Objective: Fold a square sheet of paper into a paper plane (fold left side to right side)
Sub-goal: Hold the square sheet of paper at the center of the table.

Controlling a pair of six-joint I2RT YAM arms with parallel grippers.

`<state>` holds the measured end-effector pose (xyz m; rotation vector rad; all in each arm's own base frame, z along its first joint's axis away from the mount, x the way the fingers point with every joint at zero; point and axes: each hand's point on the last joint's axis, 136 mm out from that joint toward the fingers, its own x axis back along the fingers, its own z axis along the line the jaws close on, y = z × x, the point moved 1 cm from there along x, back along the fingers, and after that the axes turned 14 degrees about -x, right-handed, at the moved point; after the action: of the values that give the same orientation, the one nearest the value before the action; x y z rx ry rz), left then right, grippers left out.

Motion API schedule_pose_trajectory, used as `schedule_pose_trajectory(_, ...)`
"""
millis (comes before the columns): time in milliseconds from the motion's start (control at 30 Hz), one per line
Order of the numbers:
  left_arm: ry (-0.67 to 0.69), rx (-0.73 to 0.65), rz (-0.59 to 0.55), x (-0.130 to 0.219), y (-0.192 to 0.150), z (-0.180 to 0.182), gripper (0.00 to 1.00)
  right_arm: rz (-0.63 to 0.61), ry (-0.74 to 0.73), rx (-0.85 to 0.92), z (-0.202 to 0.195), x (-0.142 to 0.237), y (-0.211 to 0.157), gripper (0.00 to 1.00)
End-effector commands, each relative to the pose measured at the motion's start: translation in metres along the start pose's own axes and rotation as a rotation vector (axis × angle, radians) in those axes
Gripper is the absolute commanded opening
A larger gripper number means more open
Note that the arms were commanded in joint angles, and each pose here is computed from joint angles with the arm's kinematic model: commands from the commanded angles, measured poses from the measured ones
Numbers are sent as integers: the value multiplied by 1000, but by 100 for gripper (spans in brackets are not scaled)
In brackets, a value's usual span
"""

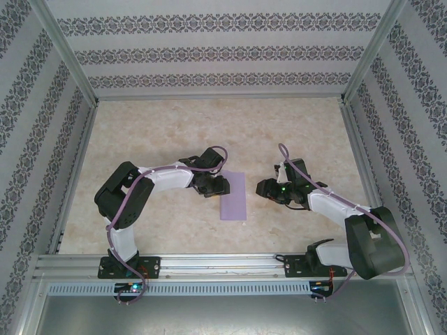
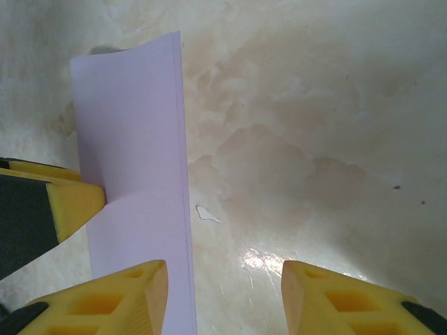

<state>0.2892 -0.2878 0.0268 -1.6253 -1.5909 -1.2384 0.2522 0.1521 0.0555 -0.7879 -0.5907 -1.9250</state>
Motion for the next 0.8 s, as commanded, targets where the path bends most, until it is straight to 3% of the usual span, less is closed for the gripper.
schedule_pose_trajectory(0,99,-8,143,-40,-44,25,41,2,13,20,7,-1,1,47)
schedule_pose_trajectory(767,100,-29,177,-46,-47,24,43,69,50,25,21,-16,-10,45)
